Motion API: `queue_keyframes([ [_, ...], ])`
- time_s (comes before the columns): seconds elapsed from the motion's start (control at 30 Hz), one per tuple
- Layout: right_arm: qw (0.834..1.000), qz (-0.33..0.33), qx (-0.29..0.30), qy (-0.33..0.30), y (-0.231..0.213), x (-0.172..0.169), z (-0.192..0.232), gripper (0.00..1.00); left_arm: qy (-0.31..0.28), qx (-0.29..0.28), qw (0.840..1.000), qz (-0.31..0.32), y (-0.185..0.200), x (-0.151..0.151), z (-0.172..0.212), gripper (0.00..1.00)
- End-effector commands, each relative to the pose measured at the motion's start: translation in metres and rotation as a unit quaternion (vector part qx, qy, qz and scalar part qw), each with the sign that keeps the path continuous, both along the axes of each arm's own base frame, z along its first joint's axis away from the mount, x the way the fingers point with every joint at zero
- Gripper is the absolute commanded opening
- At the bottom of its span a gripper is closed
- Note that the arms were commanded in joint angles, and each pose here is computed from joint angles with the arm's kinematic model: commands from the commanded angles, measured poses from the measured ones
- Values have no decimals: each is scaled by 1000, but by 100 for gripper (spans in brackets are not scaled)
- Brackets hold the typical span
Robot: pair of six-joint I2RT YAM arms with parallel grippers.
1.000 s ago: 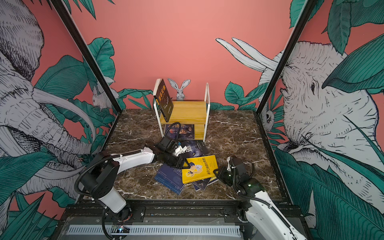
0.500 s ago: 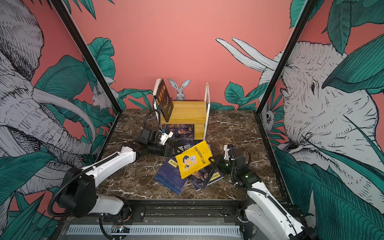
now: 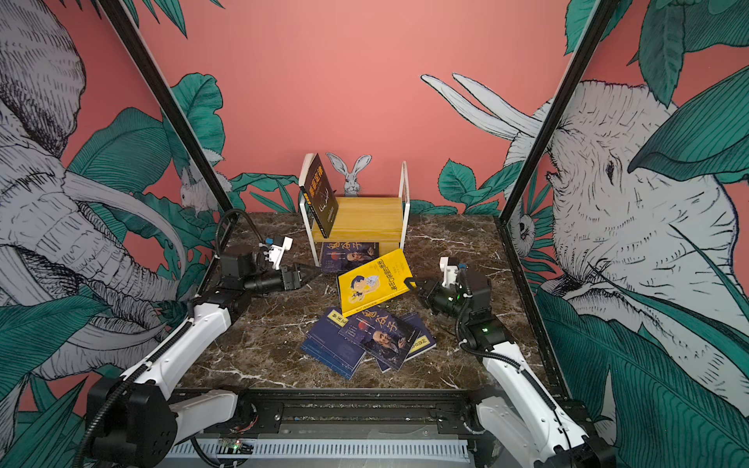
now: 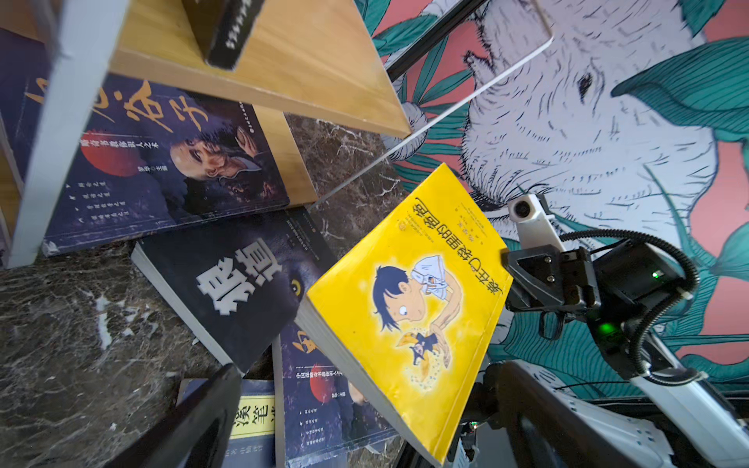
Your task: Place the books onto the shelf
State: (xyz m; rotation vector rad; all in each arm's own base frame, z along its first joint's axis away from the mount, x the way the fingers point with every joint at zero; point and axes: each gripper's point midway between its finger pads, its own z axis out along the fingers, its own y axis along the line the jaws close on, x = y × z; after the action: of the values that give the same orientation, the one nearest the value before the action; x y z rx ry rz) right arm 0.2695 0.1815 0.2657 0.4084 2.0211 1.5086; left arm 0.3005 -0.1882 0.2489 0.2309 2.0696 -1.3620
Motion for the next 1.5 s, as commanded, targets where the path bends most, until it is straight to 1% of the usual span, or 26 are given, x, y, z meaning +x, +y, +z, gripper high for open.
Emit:
queue_keyframes([
  [0.0, 990, 11, 88, -106, 2, -6, 82, 0, -31, -66, 997, -9, 5, -3, 39, 99],
  [0.03, 989, 11, 102, -107, 2, -5, 87, 0, -33, -76, 997, -7, 5, -4, 42, 99],
  [0.1, 988, 2, 110, -112, -1, -3, 93, 0, -37, -84, 996, -9, 5, -4, 45, 99],
  [0.2, 986, -19, 116, -116, -5, 2, 96, 0, -22, -90, 996, 0, 7, -1, 45, 99],
  [0.37, 981, -26, 140, -130, -5, 10, 105, 0, -1, -126, 992, 5, 7, 1, 56, 99],
  [0.47, 977, -27, 160, -137, -2, 12, 110, 0, 8, -137, 991, -3, 6, -3, 61, 99],
  [0.53, 976, -19, 163, -144, 4, 12, 113, 0, 11, -149, 989, -5, 5, -6, 63, 99],
  [0.67, 976, -24, 169, -135, 11, 17, 108, 0, 28, -153, 988, -10, 0, -7, 61, 99],
  [0.73, 973, -17, 177, -149, 16, 15, 116, 0, 39, -154, 987, -16, -6, -8, 57, 99],
  [0.87, 971, -10, 184, -151, 26, 18, 118, 0, 41, -153, 986, -42, -22, -14, 58, 99],
  [0.93, 969, -10, 194, -152, 30, 18, 119, 0, 46, -156, 986, -43, -23, -12, 60, 99],
  [1.03, 970, 5, 192, -149, 41, 18, 118, 0, 49, -157, 986, -39, -25, -10, 56, 99],
  [1.2, 967, 7, 209, -145, 49, 19, 119, 0, 50, -151, 986, -39, -26, -6, 52, 91],
  [1.33, 973, 20, 189, -131, 60, 21, 107, 0, 50, -148, 987, -31, -26, -1, 52, 83],
  [1.43, 973, 15, 197, -121, 59, 23, 97, 0, 67, -136, 988, 6, -14, 10, 47, 67],
  [1.47, 973, 14, 197, -118, 58, 23, 93, 0, 69, -139, 988, 23, -7, 15, 45, 59],
])
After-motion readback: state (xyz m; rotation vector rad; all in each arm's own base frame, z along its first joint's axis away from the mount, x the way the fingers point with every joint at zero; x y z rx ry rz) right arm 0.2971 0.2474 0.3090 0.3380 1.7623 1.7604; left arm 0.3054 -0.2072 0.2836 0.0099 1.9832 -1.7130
